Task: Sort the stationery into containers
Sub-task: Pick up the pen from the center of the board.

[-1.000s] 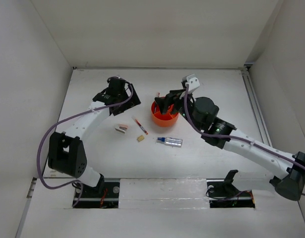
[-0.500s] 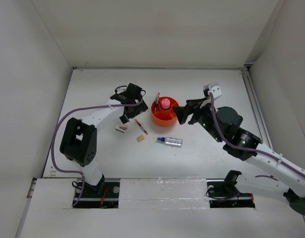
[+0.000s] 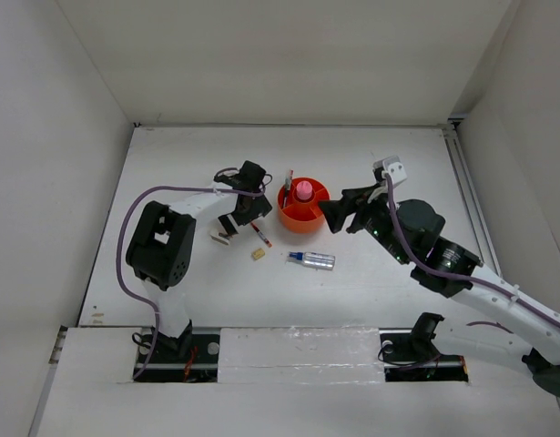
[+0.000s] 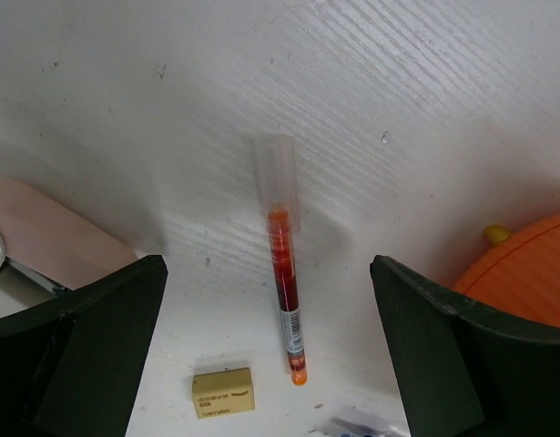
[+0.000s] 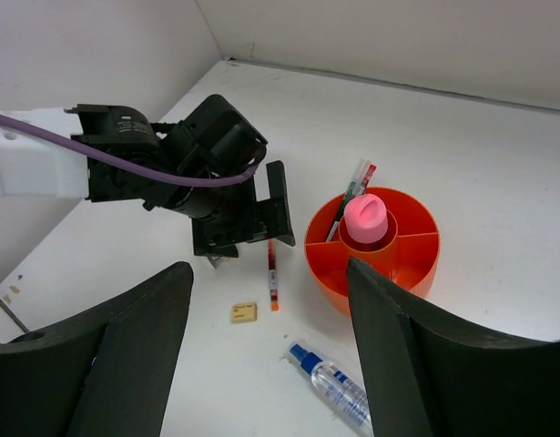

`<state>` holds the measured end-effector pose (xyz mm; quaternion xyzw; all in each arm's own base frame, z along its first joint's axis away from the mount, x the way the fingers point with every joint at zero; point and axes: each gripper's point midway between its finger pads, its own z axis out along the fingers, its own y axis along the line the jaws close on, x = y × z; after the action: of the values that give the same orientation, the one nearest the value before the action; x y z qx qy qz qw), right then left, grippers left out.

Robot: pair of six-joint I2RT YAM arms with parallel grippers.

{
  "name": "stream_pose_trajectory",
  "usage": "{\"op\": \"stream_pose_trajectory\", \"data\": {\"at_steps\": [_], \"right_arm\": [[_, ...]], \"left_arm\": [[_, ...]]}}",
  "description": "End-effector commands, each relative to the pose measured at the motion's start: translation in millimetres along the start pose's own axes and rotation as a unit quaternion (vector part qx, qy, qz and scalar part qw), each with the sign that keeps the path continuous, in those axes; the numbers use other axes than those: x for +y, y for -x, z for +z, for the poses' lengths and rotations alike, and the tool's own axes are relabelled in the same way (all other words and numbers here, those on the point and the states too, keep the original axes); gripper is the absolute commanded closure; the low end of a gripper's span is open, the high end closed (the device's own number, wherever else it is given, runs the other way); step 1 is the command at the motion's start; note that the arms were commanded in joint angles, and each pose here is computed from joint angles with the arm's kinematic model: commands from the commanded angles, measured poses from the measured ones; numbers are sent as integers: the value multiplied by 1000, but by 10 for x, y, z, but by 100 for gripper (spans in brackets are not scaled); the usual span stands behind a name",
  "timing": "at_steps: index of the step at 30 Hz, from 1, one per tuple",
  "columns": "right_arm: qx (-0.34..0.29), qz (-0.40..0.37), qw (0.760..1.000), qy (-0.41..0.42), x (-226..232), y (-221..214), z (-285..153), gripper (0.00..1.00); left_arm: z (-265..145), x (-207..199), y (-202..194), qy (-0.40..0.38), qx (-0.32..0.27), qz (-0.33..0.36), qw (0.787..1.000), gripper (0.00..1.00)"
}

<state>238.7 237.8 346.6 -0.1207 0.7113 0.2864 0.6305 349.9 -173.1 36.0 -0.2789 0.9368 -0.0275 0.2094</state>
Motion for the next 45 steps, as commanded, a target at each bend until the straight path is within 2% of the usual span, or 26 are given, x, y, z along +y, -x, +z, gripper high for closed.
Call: {"op": "stream_pose_trajectory", "data": {"at_steps": [1,4,14,19,25,29,39,45], "right_arm": [[-2,13,1000,18,84,-3,-10,26],[-2,13,1000,18,84,-3,-10,26],[-3,19,999,28,109,3,-52,26],[-7,25,999,34,129,32,-80,26],[-14,28,998,46,149,75,-153,26],[-18,29,998,47,139,87,-191,26],[-18,34,998,57,144,46,-255,27],[-30,43,997,61,125,90,-354,27]], "left_arm": [[12,37,45,13,-11,-11,1000,7],[15,46,59,16,-14,-11,1000,11],[-148,-27,22,-4,-14,-22,1000,11],[-252,-126,-168,-1,-16,-14,1000,11],[-202,56,-322,19,-5,-20,1000,11],[-217,32,-360,12,-6,-25,1000,13],[-209,-32,-510,17,3,-8,1000,27],[-162,92,-647,60,8,7,998,34]]}}
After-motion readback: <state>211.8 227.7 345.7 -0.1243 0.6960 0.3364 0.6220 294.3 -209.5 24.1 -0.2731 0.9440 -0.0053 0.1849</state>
